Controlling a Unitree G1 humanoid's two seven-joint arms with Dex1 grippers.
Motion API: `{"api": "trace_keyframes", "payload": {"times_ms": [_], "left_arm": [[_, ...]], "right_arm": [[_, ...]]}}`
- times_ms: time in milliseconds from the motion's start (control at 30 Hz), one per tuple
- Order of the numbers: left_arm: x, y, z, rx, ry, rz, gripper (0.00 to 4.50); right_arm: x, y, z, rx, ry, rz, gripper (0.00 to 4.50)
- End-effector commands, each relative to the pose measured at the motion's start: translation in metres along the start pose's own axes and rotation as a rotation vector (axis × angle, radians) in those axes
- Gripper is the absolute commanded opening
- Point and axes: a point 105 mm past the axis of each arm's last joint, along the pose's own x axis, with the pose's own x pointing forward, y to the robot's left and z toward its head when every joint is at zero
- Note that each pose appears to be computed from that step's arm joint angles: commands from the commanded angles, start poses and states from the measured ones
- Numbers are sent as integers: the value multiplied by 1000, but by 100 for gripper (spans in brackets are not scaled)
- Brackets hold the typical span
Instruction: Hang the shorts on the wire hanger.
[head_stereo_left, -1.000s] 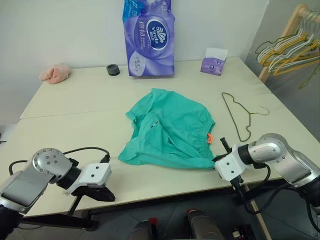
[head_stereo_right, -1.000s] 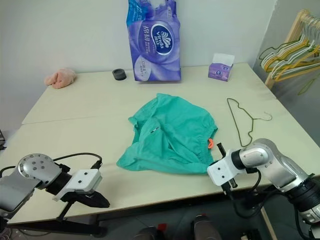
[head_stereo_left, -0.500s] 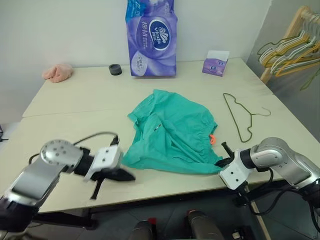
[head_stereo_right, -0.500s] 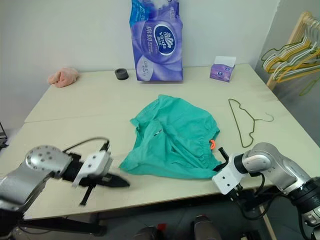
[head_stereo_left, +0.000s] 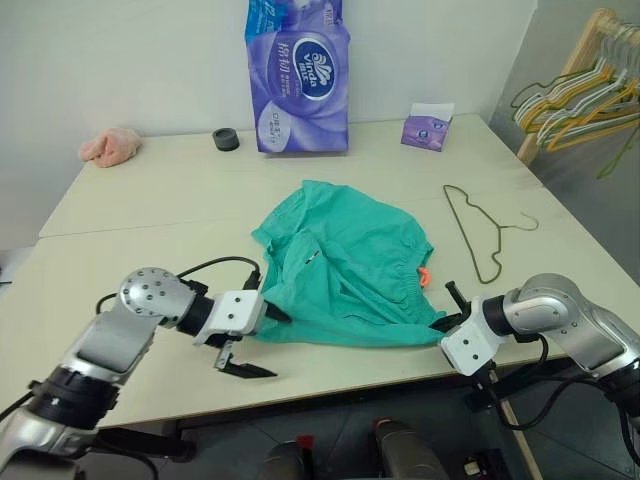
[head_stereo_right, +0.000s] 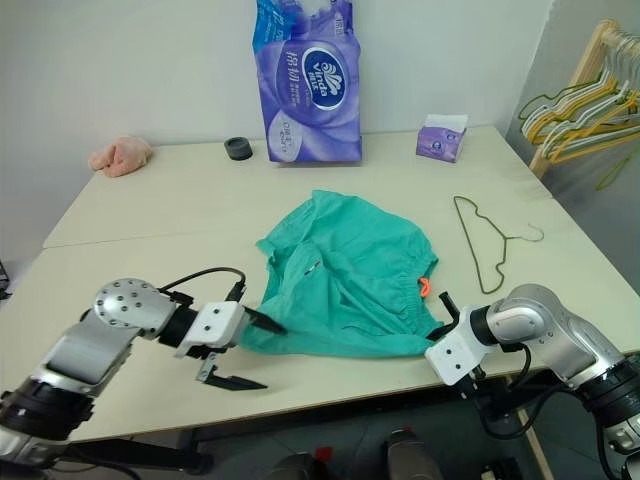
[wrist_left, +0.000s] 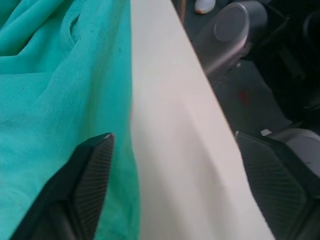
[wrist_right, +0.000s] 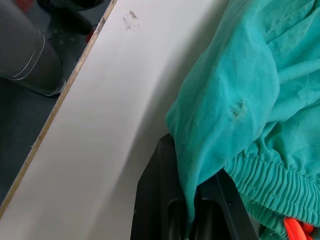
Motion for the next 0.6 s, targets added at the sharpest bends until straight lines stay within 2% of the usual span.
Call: {"api": "trace_keyframes", "payload": {"times_ms": [33, 233, 433, 533, 600], "left_arm": [[8, 23, 0, 114, 19, 99, 447], [23, 46, 4, 191, -16, 182, 447], [12, 77, 15, 221, -79, 349, 447], [1, 85, 29, 111, -205, 384, 447], [-1, 79, 25, 67, -203, 343, 447]], "right_arm": [[-8, -5, 6, -32, -18, -29, 0], [-8, -3, 11, -37, -40, -24, 0], [-9, 3, 9, -27, -34, -12, 0], [-10, 5, 8, -22, -30, -8, 0], [-10, 6, 7, -20, -29, -6, 0]]}}
